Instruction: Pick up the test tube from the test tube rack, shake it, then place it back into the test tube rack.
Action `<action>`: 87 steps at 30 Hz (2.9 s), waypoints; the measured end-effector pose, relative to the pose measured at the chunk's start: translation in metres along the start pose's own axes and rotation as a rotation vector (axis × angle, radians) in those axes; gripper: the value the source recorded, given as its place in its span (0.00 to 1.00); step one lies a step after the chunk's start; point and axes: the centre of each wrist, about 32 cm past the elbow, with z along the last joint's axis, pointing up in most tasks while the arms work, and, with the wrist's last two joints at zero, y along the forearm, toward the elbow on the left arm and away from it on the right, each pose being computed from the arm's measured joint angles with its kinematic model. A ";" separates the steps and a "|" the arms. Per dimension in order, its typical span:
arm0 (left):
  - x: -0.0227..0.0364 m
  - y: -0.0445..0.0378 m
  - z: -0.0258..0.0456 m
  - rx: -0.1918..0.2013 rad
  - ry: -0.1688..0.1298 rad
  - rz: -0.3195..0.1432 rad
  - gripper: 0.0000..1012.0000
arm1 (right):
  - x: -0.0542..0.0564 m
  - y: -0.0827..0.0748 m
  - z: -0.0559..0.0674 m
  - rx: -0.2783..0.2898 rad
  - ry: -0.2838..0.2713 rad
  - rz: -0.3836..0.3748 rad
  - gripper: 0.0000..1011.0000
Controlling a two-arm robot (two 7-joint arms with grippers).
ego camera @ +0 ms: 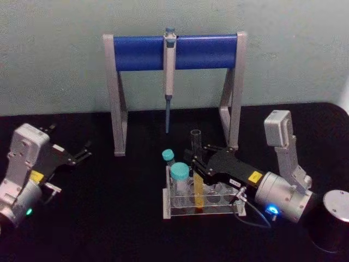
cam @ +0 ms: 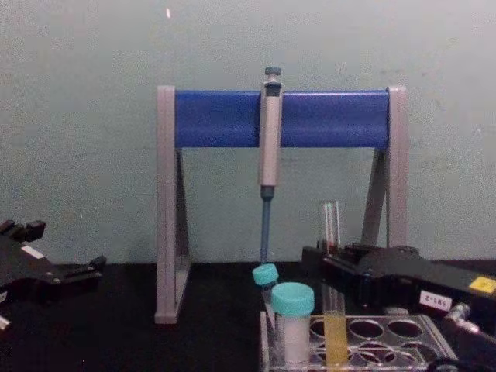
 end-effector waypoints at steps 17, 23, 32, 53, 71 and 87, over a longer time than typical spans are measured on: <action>0.0000 0.0000 0.0000 0.000 0.000 0.000 0.99 | -0.007 -0.010 -0.001 0.083 -0.007 0.023 0.23; 0.0000 0.0000 0.0000 0.000 0.000 0.000 0.99 | -0.009 -0.013 0.007 0.109 -0.035 0.026 0.23; 0.0000 0.0000 0.0000 0.000 0.000 0.000 0.99 | -0.009 -0.013 0.026 0.160 -0.075 0.020 0.23; 0.0000 0.0000 0.0000 0.000 0.000 0.000 0.99 | 0.007 0.005 0.046 0.188 -0.121 -0.095 0.23; 0.0000 0.0000 0.0000 0.000 0.000 0.000 0.99 | 0.010 0.002 0.048 0.178 -0.128 -0.132 0.23; 0.0000 0.0000 0.0000 0.000 0.000 0.000 0.99 | -0.004 -0.039 0.049 0.131 -0.155 -0.160 0.23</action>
